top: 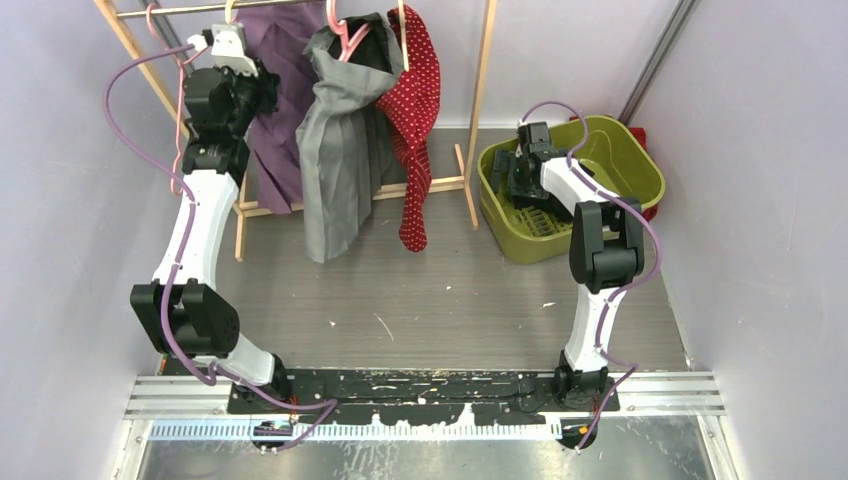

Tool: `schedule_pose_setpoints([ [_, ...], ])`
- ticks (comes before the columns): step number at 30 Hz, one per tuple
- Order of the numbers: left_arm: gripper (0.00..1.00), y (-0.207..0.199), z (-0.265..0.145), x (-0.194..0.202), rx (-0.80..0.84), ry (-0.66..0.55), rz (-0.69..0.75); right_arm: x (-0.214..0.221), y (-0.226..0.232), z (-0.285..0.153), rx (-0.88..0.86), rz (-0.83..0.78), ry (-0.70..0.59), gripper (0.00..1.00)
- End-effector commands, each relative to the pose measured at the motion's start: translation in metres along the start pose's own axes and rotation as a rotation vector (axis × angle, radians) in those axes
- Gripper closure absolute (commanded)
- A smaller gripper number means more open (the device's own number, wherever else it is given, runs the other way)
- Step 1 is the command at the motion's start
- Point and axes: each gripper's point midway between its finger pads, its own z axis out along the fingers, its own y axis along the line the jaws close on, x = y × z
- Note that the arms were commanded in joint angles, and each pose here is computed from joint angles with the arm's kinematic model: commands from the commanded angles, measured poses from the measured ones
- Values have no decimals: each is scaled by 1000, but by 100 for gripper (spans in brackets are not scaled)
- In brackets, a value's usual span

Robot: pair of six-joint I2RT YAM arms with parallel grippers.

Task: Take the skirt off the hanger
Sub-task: Pick up the hanger from the clothesline.

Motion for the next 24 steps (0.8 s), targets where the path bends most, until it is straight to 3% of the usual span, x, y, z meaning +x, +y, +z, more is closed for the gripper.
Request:
schedule_pose_setpoints([
  [1, 100, -10, -43, -129, -2, -492, 116, -11, 7, 0, -25, 10, -26, 0],
  [15, 100, 2, -57, -179, -90, -684, 123, -6, 4, 4, -13, 2, -13, 0],
  [24, 100, -5, -68, -133, -64, -596, 128, -7, 3, 6, -6, -1, -14, 0],
])
